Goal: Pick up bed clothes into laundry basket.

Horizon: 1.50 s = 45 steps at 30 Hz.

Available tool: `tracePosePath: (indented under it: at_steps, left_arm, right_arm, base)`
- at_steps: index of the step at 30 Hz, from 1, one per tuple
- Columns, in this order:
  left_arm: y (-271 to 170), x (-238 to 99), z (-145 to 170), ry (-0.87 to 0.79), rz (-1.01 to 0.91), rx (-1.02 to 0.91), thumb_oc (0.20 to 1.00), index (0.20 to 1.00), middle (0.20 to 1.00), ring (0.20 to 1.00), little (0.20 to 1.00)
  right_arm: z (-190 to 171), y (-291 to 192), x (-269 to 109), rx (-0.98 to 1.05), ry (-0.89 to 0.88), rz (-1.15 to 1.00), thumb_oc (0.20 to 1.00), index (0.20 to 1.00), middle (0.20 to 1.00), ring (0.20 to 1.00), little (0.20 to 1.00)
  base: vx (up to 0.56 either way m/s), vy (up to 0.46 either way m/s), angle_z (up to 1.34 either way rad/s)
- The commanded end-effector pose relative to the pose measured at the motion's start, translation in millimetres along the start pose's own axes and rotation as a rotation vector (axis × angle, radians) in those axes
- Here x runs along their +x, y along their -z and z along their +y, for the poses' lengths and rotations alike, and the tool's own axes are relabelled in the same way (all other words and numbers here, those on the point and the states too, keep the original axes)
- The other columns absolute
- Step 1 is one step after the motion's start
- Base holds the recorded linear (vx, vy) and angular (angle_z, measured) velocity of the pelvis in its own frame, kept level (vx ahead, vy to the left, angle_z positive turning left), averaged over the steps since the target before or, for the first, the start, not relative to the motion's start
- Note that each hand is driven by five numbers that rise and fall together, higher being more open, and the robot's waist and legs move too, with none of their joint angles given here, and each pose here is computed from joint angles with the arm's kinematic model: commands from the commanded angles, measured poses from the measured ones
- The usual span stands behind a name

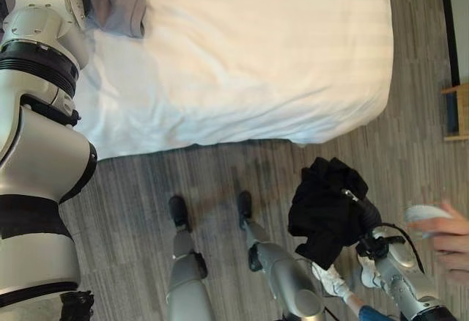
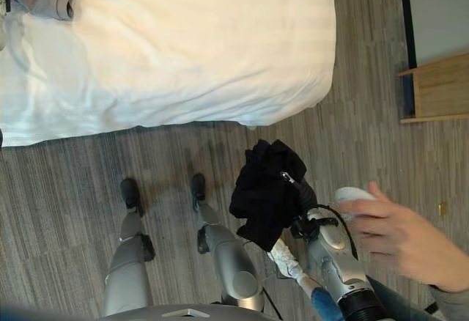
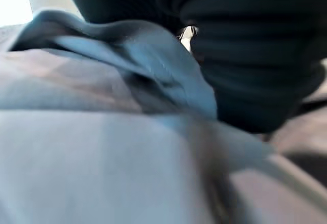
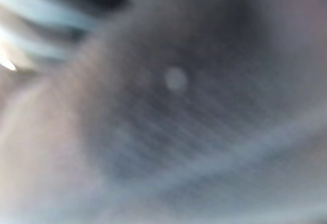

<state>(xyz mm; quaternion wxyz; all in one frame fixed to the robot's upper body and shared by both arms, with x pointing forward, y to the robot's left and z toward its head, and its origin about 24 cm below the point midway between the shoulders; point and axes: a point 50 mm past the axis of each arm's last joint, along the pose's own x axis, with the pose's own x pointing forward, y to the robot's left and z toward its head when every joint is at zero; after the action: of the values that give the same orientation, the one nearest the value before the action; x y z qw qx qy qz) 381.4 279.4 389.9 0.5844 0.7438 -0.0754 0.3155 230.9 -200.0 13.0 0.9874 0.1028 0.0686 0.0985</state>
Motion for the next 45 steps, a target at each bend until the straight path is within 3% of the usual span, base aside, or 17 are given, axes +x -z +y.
tracePosePath:
  at_steps: [1, 7, 10, 12, 14, 15, 16, 17, 18, 23, 24, 26, 28, 29, 33, 44, 45]
  left_arm:
    - [18.7, 1.7, 7.4, -0.012, 0.065, -0.132, 0.200, 0.200, 0.200, 0.200, 0.200]
    - [-28.5, -1.3, 32.9, -0.130, -0.154, -0.412, 0.200, 0.200, 0.200, 0.200, 0.200]
    - [-54.6, -25.5, 26.1, -0.154, -0.319, -0.692, 0.200, 0.200, 0.200, 0.200, 0.200]
    - [-48.5, -39.4, 19.6, -0.143, -0.365, -0.813, 0.200, 0.200, 0.200, 0.200, 0.200]
    - [-37.0, -77.0, -16.5, -0.016, -0.428, -1.128, 0.200, 0.200, 0.200, 0.200, 0.200]
    - [-25.3, -113.5, -63.8, 0.106, -0.340, -1.394, 0.200, 0.200, 0.200, 0.200, 0.200]
    - [-23.7, -114.8, -64.8, 0.106, -0.335, -1.395, 0.200, 0.200, 0.200, 0.200, 0.200]
    - [-11.2, -154.4, -96.2, 0.163, -0.236, -1.530, 0.200, 0.200, 0.200, 0.200, 0.200]
    - [-10.1, -155.7, -96.7, 0.163, -0.231, -1.530, 0.200, 0.200, 0.200, 0.200, 0.200]
    - [30.2, -273.0, -160.1, 0.341, 0.162, -1.820, 0.200, 0.200, 0.200, 0.200, 0.200]
    - [30.5, -273.5, -160.0, 0.341, 0.164, -1.820, 0.200, 0.200, 0.200, 0.200, 0.200]
    - [44.3, -312.5, -173.0, 0.347, 0.347, -1.893, 0.200, 0.200, 0.200, 0.200, 0.200]
    - [44.6, -313.5, -172.7, 0.348, 0.350, -1.893, 0.200, 0.200, 0.200, 0.200, 0.200]
    - [51.6, -329.7, -172.6, 0.349, 0.400, -1.874, 0.200, 0.200, 0.200, 0.200, 0.200]
    - [43.4, -327.3, -171.8, 0.301, 0.406, -1.921, 0.200, 0.200, 0.200, 0.200, 0.200]
    - [7.5, -326.4, -164.2, 0.395, 0.289, -1.989, 0.200, 0.200, 0.200, 0.200, 0.200]
    - [26.9, -345.0, -201.6, 0.398, 0.490, -1.726, 0.200, 0.200, 0.200, 0.200, 0.200]
  right_arm:
    - [-6.8, -21.9, -2.2, -0.032, 0.012, -0.109, 0.200, 0.200, 0.200, 0.200, 0.200]
    - [-14.3, -20.6, -4.7, -0.039, 0.071, -0.112, 0.200, 0.200, 0.200, 0.200, 0.200]
    - [-25.7, -20.0, -6.5, -0.057, 0.147, -0.112, 0.200, 0.200, 0.200, 0.200, 0.200]
    - [-29.2, -25.9, -8.8, -0.073, 0.169, -0.136, 0.200, 0.200, 0.200, 0.200, 0.200]
    - [-42.4, -29.6, -13.3, -0.069, 0.257, -0.164, 0.200, 0.200, 0.200, 0.200, 0.200]
    - [-49.7, -33.2, -16.5, -0.079, 0.311, -0.180, 0.200, 0.200, 0.200, 0.200, 0.200]
    - [-49.6, -33.3, -16.5, -0.083, 0.308, -0.178, 0.200, 0.200, 0.200, 0.200, 0.200]
    - [-55.8, -43.4, -23.6, -0.107, 0.349, -0.222, 0.200, 0.200, 0.200, 0.200, 0.200]
    - [-55.5, -43.3, -23.6, -0.109, 0.347, -0.219, 0.200, 0.200, 0.200, 0.200, 0.200]
    - [-62.4, -67.9, -31.0, -0.153, 0.395, -0.331, 0.200, 0.200, 0.200, 0.200, 0.200]
    - [-62.2, -67.8, -31.0, -0.153, 0.394, -0.330, 0.200, 0.200, 0.200, 0.200, 0.200]
    - [-56.1, -76.7, -28.8, -0.169, 0.367, -0.373, 0.200, 0.200, 0.200, 0.200, 0.200]
    - [-55.8, -76.4, -29.0, -0.170, 0.365, -0.371, 0.200, 0.200, 0.200, 0.200, 0.200]
    - [-53.0, -83.4, -29.6, -0.186, 0.354, -0.399, 0.200, 0.200, 0.200, 0.200, 0.200]
    - [-39.7, -90.0, -18.6, -0.154, 0.300, -0.439, 0.200, 0.200, 0.200, 0.200, 0.200]
    - [-15.9, -82.8, -12.7, -0.059, 0.215, -0.441, 0.200, 0.200, 0.200, 0.200, 0.200]
    - [-54.5, -61.0, -6.9, -0.166, 0.372, -0.269, 0.200, 0.200, 0.200, 0.200, 0.200]
  base:
    - [0.00, 0.000, 0.00]
    - [0.01, -0.001, 0.02]
    - [0.02, 0.002, 0.02]
    - [0.03, 0.012, -0.02]
    - [0.07, 0.076, 0.13]
    - [0.05, 0.094, 0.08]
    - [0.11, 0.108, -0.06]
    - [0.05, 0.043, 0.02]
    - [0.06, 0.045, -0.02]
    - [0.07, -0.007, 0.08]
    - [0.07, -0.073, 0.20]
    - [0.06, -0.073, 0.31]
    - [0.04, -0.032, 0.24]
    - [0.08, -0.051, 0.26]
    - [0.04, -0.037, 0.25]
    - [0.00, -0.028, 0.11]
    - [0.00, 0.000, 0.00]
